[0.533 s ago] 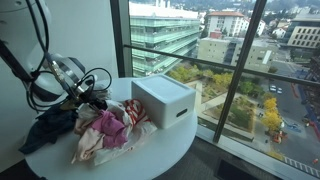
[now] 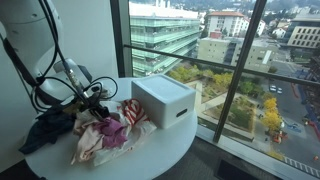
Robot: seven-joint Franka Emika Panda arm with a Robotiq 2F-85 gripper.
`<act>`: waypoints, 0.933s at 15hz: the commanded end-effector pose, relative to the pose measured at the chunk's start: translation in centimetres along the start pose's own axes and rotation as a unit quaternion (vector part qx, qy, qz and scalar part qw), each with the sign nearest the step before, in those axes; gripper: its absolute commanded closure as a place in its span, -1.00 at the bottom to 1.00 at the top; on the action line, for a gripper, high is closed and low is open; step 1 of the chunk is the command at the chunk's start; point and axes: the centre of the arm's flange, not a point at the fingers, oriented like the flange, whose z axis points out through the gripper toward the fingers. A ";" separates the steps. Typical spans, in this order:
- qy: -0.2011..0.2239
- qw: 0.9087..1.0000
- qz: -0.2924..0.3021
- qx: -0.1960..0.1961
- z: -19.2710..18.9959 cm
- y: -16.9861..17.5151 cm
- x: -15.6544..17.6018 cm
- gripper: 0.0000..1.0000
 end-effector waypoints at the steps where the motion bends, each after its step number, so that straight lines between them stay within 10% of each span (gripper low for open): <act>1: -0.001 1.000 0.006 0.017 -6.5 1.9 0.9 -0.39; 5: 0.035 0.999 0.016 0.006 -13.6 5.1 0.8 -0.97; 10: -0.039 0.998 -0.044 -0.010 -17.3 7.9 -4.4 -1.00; 14: -0.059 0.985 -0.152 0.053 -16.4 8.8 -10.6 -1.00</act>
